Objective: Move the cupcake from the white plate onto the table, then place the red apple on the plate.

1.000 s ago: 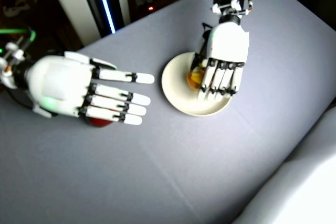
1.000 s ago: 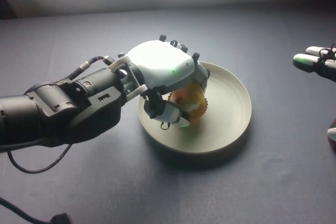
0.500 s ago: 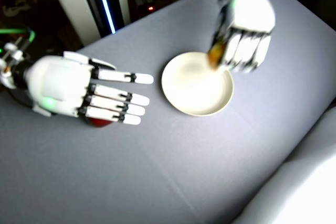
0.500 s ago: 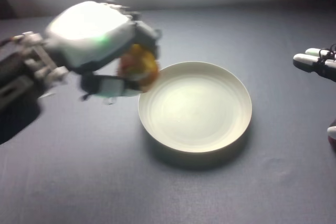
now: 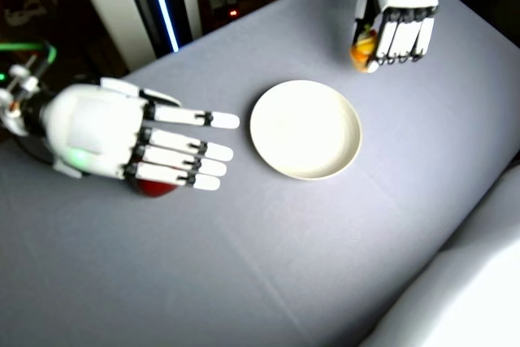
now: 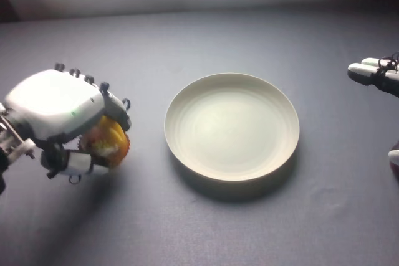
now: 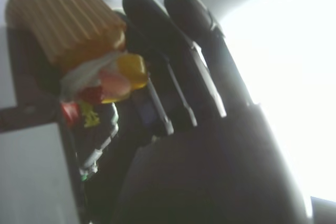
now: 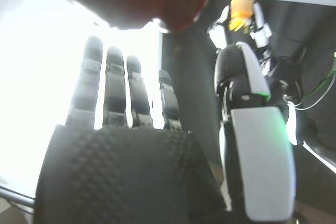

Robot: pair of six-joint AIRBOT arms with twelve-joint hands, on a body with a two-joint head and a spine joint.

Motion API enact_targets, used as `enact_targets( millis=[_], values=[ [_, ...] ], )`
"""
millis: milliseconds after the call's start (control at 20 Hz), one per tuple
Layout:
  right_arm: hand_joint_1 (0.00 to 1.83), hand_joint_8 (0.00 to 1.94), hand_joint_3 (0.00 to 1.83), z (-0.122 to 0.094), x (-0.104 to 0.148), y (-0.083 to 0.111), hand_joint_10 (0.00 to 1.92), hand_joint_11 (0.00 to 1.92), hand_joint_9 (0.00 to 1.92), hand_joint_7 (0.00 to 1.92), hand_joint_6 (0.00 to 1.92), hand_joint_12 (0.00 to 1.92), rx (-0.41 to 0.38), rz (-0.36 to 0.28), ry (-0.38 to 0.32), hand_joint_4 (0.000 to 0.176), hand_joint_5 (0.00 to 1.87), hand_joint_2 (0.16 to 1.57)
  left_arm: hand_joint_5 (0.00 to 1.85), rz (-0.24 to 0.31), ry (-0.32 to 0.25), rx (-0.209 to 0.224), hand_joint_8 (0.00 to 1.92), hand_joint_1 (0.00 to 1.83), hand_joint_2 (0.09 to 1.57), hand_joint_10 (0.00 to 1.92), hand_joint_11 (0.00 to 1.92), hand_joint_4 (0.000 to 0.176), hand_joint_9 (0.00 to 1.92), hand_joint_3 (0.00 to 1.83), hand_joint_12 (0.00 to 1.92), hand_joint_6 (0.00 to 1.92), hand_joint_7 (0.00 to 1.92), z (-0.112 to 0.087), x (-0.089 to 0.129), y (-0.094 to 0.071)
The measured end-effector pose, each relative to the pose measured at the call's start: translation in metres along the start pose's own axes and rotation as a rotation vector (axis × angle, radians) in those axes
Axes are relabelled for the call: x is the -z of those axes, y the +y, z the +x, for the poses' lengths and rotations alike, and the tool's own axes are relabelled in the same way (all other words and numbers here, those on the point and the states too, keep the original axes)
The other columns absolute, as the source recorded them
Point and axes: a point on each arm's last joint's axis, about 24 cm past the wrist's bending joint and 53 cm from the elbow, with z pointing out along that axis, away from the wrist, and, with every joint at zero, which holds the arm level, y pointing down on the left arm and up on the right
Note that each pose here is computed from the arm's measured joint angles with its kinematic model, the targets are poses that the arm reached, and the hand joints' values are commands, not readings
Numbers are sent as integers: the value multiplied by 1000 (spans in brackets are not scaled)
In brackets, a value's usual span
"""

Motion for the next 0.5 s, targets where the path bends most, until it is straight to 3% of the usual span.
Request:
enact_targets(
  millis=[50, 100, 150, 200, 250, 300, 350, 400, 450, 500],
  values=[
    [728, 2, 0, 1, 0, 0, 0, 93, 102, 39, 4, 108, 1, 0, 3, 134, 13, 1194, 1120, -21, 14, -9, 1382, 1259, 1128, 1367, 582, 0, 739, 1, 1743, 421, 884, 6, 1, 6],
    [728, 2, 0, 1, 0, 0, 0, 93, 102, 39, 4, 108, 1, -1, 5, 134, 13, 1194, 1120, -36, 24, -8, 1382, 1259, 1128, 1367, 582, 0, 739, 1, 1743, 421, 884, 10, 3, 11],
    [726, 3, 0, 1, 0, 0, 0, 88, 100, 42, 5, 105, 2, -1, 6, 143, 17, 1192, 1113, -58, 24, 16, 973, 1181, 1064, 1291, 537, 0, 690, 15, 1651, 679, 803, 11, 5, 17],
    [683, 0, 0, 0, 0, 0, 0, 65, 82, 33, 1, 93, 2, 1, 4, 161, 5, 1193, 821, -64, 18, 15, 420, 1067, 987, 676, 345, 0, 620, 1, 1223, 282, 737, 11, 7, 20],
    [676, 0, 0, 1, 0, 0, 0, 30, 57, 31, 0, 77, 2, -2, 5, 173, 2, 1189, 685, -73, 17, 15, 132, 941, 967, 300, 178, 0, 593, 0, 1022, 79, 700, 11, 10, 24],
    [659, 0, 0, 1, 0, 1, 0, 0, 5, 2, 0, 9, 4, -2, 7, 176, 0, 1189, 331, -87, 20, 23, 4, 724, 916, 18, 11, 22, 395, 0, 784, 2, 433, 12, 14, 27],
    [659, 0, 0, 1, 0, 1, 0, 0, 5, 2, 0, 9, 5, -2, 7, 176, 0, 1189, 331, -92, 22, 19, 4, 724, 916, 18, 11, 22, 395, 0, 784, 2, 433, 12, 15, 29],
    [691, 0, 0, -1, 1, 1, 0, 0, 0, 0, 0, 0, 8, -2, 7, 176, 0, 1139, 197, -97, 25, 22, 1, 745, 874, 1, 0, 67, 310, 0, 538, 2, 322, 13, 18, 30],
    [712, 0, 0, -3, 2, 2, 0, 0, 2, 0, 0, 0, 15, -1, 6, 176, 0, 1078, 185, -89, 22, 18, 0, 739, 851, 0, 0, 75, 301, 0, 550, 1, 294, 13, 20, 28],
    [710, 0, 0, -6, 2, 2, 8, 20, 22, 0, 0, 9, 17, 0, 3, 170, 0, 1037, 189, -86, 22, 23, 0, 731, 846, 0, 0, 70, 298, 0, 555, 3, 285, 15, 21, 26]
  ],
)
